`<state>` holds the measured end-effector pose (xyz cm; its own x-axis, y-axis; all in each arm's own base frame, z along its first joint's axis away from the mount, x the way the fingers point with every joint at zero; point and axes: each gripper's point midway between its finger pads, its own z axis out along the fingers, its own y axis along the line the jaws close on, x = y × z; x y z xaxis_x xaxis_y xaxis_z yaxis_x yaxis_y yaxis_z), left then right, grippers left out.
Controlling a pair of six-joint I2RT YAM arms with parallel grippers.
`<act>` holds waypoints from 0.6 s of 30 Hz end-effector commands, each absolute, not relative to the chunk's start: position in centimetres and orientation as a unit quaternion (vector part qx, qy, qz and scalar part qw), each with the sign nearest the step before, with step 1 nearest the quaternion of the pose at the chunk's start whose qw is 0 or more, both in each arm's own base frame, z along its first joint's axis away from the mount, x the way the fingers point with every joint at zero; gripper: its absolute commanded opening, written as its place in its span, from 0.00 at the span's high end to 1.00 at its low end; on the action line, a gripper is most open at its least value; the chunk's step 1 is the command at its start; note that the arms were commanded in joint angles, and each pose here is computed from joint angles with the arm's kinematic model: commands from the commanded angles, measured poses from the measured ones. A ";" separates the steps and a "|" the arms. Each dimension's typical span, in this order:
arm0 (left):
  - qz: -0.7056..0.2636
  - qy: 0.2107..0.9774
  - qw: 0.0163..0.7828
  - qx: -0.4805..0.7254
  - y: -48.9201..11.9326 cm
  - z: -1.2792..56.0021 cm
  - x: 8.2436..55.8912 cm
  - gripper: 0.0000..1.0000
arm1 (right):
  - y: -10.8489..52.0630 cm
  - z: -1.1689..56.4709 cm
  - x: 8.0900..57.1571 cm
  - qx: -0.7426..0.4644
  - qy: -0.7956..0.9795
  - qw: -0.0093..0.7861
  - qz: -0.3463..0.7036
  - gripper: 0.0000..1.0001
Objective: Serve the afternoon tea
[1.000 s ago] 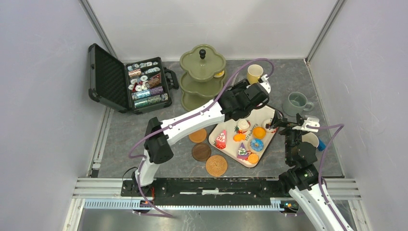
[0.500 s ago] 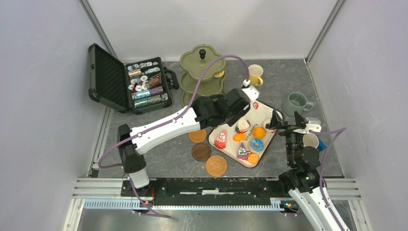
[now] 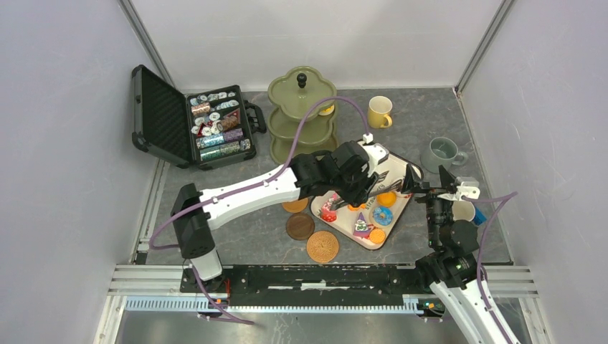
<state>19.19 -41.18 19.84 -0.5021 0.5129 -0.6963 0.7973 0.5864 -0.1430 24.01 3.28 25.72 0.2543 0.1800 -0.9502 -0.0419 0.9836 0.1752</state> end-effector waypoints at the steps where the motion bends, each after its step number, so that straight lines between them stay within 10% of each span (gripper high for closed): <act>1: -0.310 0.826 0.302 0.362 -45.4 21.4 20.0 0.49 | 2.9 27.0 23.5 0.063 0.588 0.804 0.070 0.02; 18: -0.270 0.835 0.309 0.368 -48.7 17.6 23.2 0.46 | 2.5 26.3 23.6 0.074 0.589 0.802 0.064 0.02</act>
<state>21.98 -47.10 15.99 -0.5636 0.4937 -0.6623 0.7795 0.5833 -0.2285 23.67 2.74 25.93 0.2759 0.1888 -0.9425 -0.0248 0.9816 0.1894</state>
